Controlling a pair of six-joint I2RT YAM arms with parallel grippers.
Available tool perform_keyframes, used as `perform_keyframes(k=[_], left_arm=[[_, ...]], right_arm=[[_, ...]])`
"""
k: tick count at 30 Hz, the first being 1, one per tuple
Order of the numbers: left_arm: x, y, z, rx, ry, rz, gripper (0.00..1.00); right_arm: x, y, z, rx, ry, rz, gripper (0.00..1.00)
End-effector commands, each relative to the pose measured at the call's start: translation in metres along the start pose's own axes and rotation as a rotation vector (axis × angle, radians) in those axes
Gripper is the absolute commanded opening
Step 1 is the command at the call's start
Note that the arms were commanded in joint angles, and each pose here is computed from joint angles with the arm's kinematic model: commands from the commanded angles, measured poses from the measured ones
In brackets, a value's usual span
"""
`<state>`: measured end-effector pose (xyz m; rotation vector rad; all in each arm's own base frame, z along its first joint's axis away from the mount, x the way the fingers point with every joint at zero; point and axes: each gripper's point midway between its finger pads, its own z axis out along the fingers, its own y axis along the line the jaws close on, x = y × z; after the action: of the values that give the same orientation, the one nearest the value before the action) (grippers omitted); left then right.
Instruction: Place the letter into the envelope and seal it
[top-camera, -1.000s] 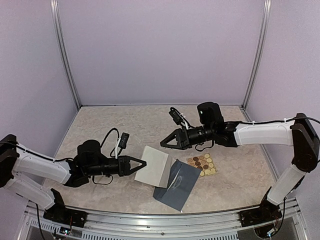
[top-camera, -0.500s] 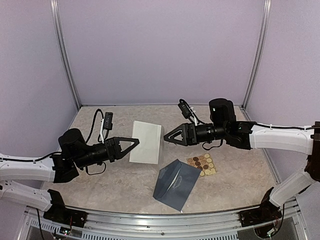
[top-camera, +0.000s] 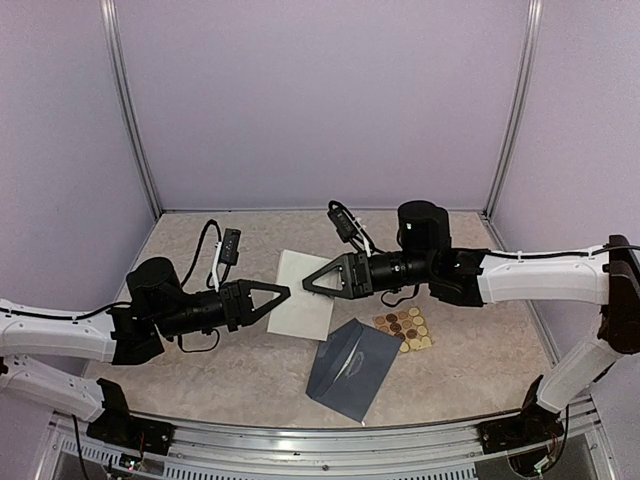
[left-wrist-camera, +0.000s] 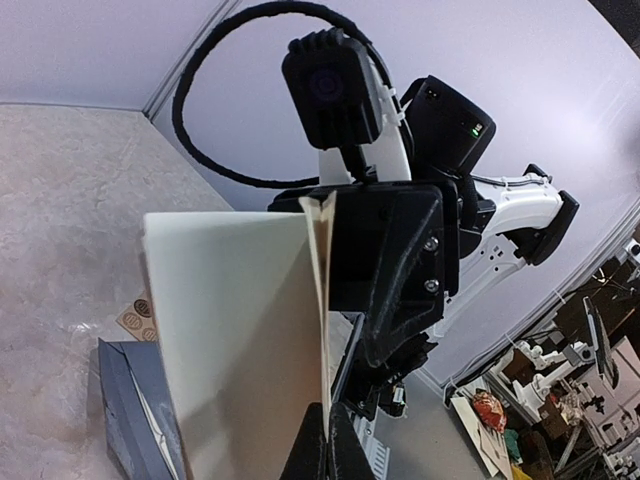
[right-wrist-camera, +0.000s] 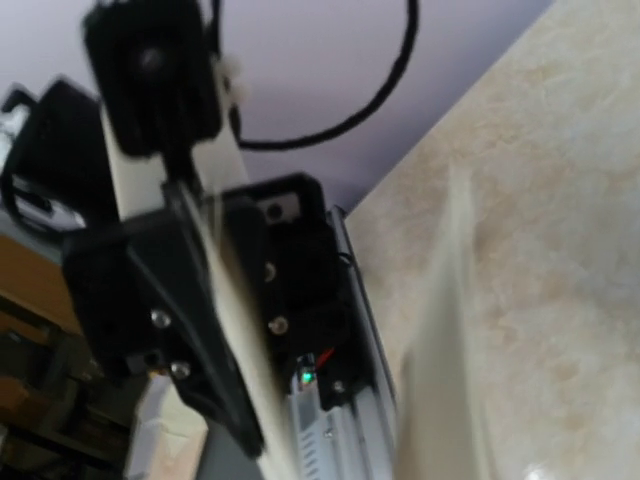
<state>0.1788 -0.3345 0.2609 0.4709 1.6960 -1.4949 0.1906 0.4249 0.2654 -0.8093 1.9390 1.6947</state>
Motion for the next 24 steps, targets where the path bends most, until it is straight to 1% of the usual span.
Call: perform_keyframes(k=[1, 4, 6, 7, 10, 12, 13, 15, 18, 20, 21, 22, 24], left_arm=[[-0.008, -0.009, 0.002, 0.021, -0.022, 0.025, 0.00], [-0.007, -0.005, 0.002, 0.006, -0.020, 0.021, 0.00], [-0.005, 0.000, 0.002, -0.015, -0.016, 0.015, 0.00], [-0.004, 0.004, 0.002, -0.036, -0.012, 0.012, 0.04], [-0.003, 0.015, 0.001, -0.093, -0.012, 0.014, 0.20], [-0.004, 0.017, -0.001, -0.107, -0.012, 0.012, 0.27], [-0.003, 0.018, -0.001, -0.106, -0.009, 0.012, 0.35], [-0.001, 0.018, -0.001, -0.103, -0.001, 0.006, 0.47], [0.004, 0.016, 0.002, -0.078, 0.029, -0.001, 0.58], [0.007, 0.012, 0.005, -0.052, 0.047, -0.008, 0.61], [0.008, 0.010, 0.006, -0.036, 0.051, -0.011, 0.62], [0.008, 0.007, 0.006, -0.018, 0.053, -0.013, 0.61], [0.009, 0.003, 0.006, 0.007, 0.054, -0.015, 0.55]], right_arm=[[-0.010, 0.018, -0.001, -0.054, -0.031, -0.030, 0.33], [-0.006, 0.018, -0.001, -0.065, -0.027, -0.022, 0.20], [-0.005, 0.017, -0.002, -0.068, -0.028, -0.017, 0.06], [-0.005, 0.017, -0.002, -0.067, -0.027, -0.018, 0.00], [-0.003, 0.017, -0.002, -0.070, -0.020, -0.025, 0.00], [-0.001, 0.021, -0.003, -0.086, -0.013, -0.037, 0.00], [0.000, 0.023, -0.004, -0.098, -0.011, -0.043, 0.00], [0.001, 0.029, -0.006, -0.124, -0.005, -0.060, 0.00], [0.002, 0.038, -0.008, -0.161, 0.002, -0.085, 0.00], [0.003, 0.041, -0.009, -0.175, 0.007, -0.094, 0.00], [0.002, 0.042, -0.009, -0.175, 0.007, -0.097, 0.00], [0.002, 0.041, -0.009, -0.171, 0.007, -0.096, 0.00], [0.003, 0.037, -0.008, -0.153, 0.011, -0.091, 0.00]])
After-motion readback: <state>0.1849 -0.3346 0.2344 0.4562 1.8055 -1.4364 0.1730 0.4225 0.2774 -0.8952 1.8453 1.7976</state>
